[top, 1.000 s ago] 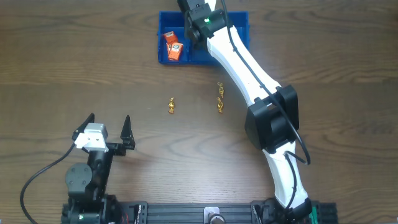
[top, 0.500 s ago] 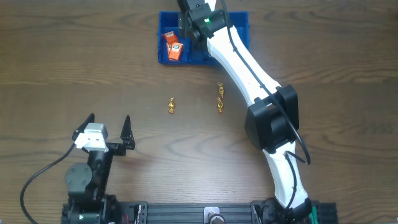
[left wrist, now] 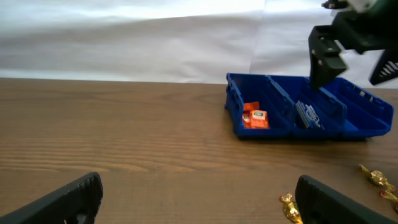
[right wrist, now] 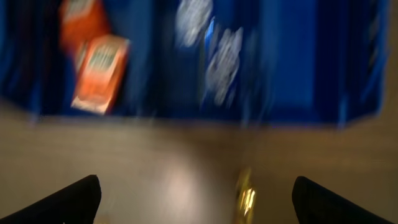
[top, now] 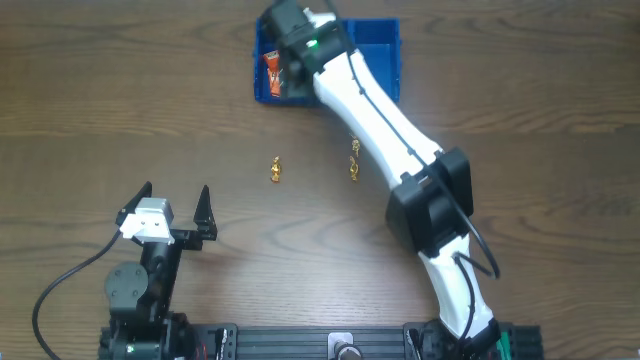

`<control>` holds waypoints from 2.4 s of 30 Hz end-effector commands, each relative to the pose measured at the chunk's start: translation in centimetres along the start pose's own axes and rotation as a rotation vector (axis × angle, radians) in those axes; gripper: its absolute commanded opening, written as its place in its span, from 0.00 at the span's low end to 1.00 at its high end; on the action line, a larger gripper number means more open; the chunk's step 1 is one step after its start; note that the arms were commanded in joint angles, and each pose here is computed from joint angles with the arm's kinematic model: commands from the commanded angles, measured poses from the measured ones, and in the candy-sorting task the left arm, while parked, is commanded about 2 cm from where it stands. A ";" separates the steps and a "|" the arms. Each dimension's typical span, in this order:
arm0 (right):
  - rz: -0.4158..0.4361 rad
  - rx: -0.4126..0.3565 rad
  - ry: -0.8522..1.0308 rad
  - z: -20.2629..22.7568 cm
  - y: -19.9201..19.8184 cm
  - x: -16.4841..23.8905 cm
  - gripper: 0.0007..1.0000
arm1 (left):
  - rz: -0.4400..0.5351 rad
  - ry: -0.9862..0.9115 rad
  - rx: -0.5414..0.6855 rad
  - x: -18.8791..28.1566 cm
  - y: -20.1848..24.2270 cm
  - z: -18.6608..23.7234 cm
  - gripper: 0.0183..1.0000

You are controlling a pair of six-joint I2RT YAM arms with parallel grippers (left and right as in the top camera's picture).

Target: Sort Candies Into Trays

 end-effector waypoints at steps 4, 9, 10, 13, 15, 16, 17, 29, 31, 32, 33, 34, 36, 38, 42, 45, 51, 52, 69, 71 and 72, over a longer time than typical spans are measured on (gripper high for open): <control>-0.128 -0.047 0.145 5.9 4.1 4.2 0.98 | 0.021 0.050 0.003 -0.1 -0.3 1.4 1.00; -0.126 -0.047 0.181 8.7 5.7 3.2 0.98 | 0.021 0.050 0.003 -0.1 -0.3 1.4 0.99; -0.136 -0.043 0.193 9.2 6.0 2.8 0.98 | 0.021 0.050 0.003 -0.1 -0.3 1.4 1.00; -0.153 -0.044 0.228 10.8 6.8 1.2 0.98 | 0.021 0.050 0.003 -0.1 -0.3 1.4 1.00; -0.138 -0.047 0.242 11.6 6.9 -0.2 0.97 | 0.021 0.050 0.003 -0.1 -0.3 1.4 1.00; -0.131 -0.045 0.247 11.9 7.0 -0.9 0.97 | 0.021 0.050 0.003 -0.1 -0.3 1.4 0.99; -0.128 -0.044 0.249 12.2 7.1 -1.6 0.98 | 0.021 0.050 0.003 -0.1 -0.3 1.4 1.00; -0.070 -0.043 0.268 13.5 7.3 -7.0 0.94 | 0.021 0.050 0.003 -0.1 -0.3 1.4 1.00; -0.056 -0.041 0.279 13.8 7.2 -7.6 0.94 | 0.021 0.050 0.003 -0.1 -0.3 1.4 0.99; -0.052 -0.041 0.286 13.9 7.1 -7.9 0.93 | 0.021 0.050 0.003 -0.1 -0.3 1.4 1.00; -0.050 -0.043 0.288 13.9 7.1 -8.0 0.92 | 0.021 0.050 0.003 -0.1 -0.3 1.4 1.00; -0.049 -0.043 0.288 13.9 7.1 -8.1 0.90 | 0.021 0.050 0.003 -0.1 -0.3 1.4 1.00; -0.050 -0.044 0.287 13.9 7.1 -8.1 0.84 | 0.021 0.050 0.003 -0.1 -0.3 1.4 1.00; -0.049 -0.047 0.287 13.9 7.1 -8.1 0.74 | 0.021 0.050 0.003 -0.1 -0.3 1.4 1.00; -0.046 -0.050 0.289 14.0 7.1 -8.2 0.65 | 0.021 0.050 0.003 -0.1 -0.3 1.4 1.00; -0.047 -0.050 0.289 14.0 7.1 -8.2 0.56 | 0.021 0.050 0.003 -0.1 -0.3 1.4 1.00; -0.049 -0.050 0.287 13.9 7.1 -8.2 0.46 | 0.021 0.050 0.003 -0.1 -0.3 1.4 1.00; -0.050 -0.050 0.286 13.9 7.2 -8.2 0.44 | 0.021 0.050 0.003 -0.1 -0.3 1.4 1.00; -0.052 -0.051 0.284 13.9 7.2 -8.2 0.31 | 0.021 0.050 0.003 -0.1 -0.3 1.4 1.00; -0.052 -0.051 0.284 13.9 7.2 -8.2 0.29 | 0.021 0.050 0.003 -0.1 -0.3 1.4 1.00; -0.052 -0.051 0.284 13.9 7.2 -8.2 0.28 | 0.021 0.050 0.003 -0.1 -0.3 1.4 0.99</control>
Point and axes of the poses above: each gripper's point midway between its finger pads, its own x axis back along the fingers, its own y axis along the line the jaws close on, z = x × y, the point moved 6 cm from there along x, back along the fingers, and after that the axes turned 9 degrees about -x, right-handed, at the moved point
